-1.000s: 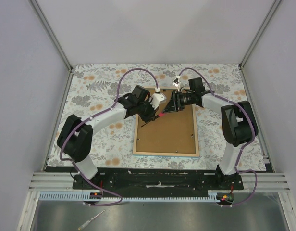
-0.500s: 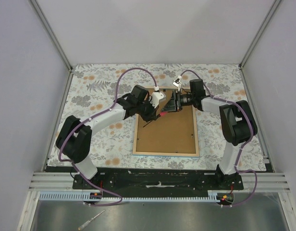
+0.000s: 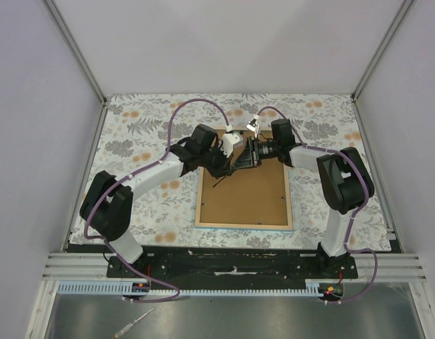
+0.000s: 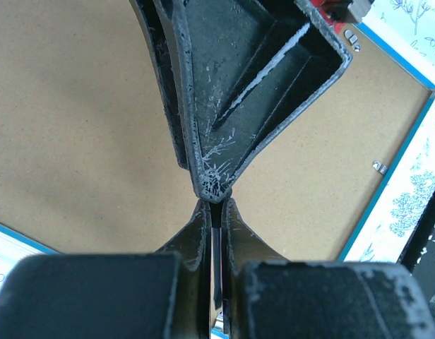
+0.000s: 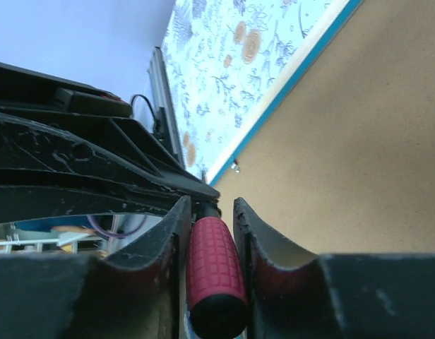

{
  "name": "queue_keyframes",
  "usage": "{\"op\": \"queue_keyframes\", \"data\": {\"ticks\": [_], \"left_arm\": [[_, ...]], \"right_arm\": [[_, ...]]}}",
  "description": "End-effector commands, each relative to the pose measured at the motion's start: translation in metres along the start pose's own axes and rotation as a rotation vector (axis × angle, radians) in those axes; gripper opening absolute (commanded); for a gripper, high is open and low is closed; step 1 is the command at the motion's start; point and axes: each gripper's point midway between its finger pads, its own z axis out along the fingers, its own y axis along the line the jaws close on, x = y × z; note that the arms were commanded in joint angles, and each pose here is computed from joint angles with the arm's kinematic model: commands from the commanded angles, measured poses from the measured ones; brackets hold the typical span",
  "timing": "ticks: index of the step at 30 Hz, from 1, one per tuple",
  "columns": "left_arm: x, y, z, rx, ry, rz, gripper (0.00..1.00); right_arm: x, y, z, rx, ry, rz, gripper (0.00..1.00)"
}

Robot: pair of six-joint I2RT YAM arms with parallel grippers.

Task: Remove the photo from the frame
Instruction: Pick up the screwdriver from the photo frame.

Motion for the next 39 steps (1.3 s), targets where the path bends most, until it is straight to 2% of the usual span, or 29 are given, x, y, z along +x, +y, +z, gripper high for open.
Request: {"op": "queue_keyframes", "data": {"ticks": [1, 4, 6, 7, 9, 12, 14, 16, 22, 25, 30, 33, 34, 36, 39], "left_arm": [[-0.029, -0.012, -0.012, 0.029, -0.105, 0.015, 0.02], [-0.028, -0.010, -0.012, 0.019, -0.107, 0.014, 0.02], [-0.028, -0.009, -0.012, 0.009, -0.109, 0.016, 0.02], [-0.028, -0.008, -0.013, 0.006, -0.108, 0.019, 0.06], [-0.028, -0.006, -0.015, -0.011, -0.108, 0.026, 0.23], [-0.026, -0.001, -0.020, -0.039, -0.108, 0.036, 0.59], [-0.024, -0.001, -0.022, -0.045, -0.108, 0.042, 0.69], [-0.022, -0.002, -0.023, -0.040, -0.101, 0.047, 0.71], [-0.009, -0.001, -0.015, -0.024, -0.055, 0.053, 0.68], [-0.007, -0.001, -0.012, -0.018, -0.046, 0.052, 0.62], [-0.006, -0.001, -0.009, -0.011, -0.041, 0.051, 0.39], [-0.006, -0.002, -0.009, -0.002, -0.043, 0.053, 0.06], [-0.006, -0.003, -0.009, -0.002, -0.044, 0.052, 0.02], [-0.005, -0.004, -0.010, 0.004, -0.044, 0.053, 0.02], [-0.007, -0.005, -0.010, 0.010, -0.048, 0.053, 0.02]], "right_arm": [[-0.007, 0.014, 0.003, -0.031, -0.017, -0.065, 0.28], [-0.007, 0.012, 0.002, -0.026, -0.018, -0.065, 0.11], [-0.008, 0.012, 0.002, -0.019, -0.019, -0.073, 0.02], [-0.010, 0.012, 0.001, -0.013, -0.023, -0.085, 0.00], [-0.012, 0.014, 0.000, -0.007, -0.027, -0.097, 0.00], [-0.020, 0.016, -0.008, 0.004, -0.052, -0.111, 0.00], [-0.025, 0.018, -0.015, 0.008, -0.069, -0.115, 0.00], [-0.028, 0.021, -0.020, -0.001, -0.081, -0.111, 0.00], [-0.035, 0.030, -0.032, -0.028, -0.103, -0.110, 0.00], [-0.037, 0.035, -0.036, -0.041, -0.106, -0.112, 0.00], [-0.035, 0.042, -0.038, -0.082, -0.088, -0.102, 0.00], [-0.033, 0.043, -0.037, -0.093, -0.077, -0.093, 0.00], [-0.033, 0.044, -0.038, -0.096, -0.076, -0.096, 0.00], [-0.032, 0.043, -0.037, -0.093, -0.074, -0.084, 0.01], [-0.030, 0.040, -0.036, -0.087, -0.067, -0.067, 0.21]]}}
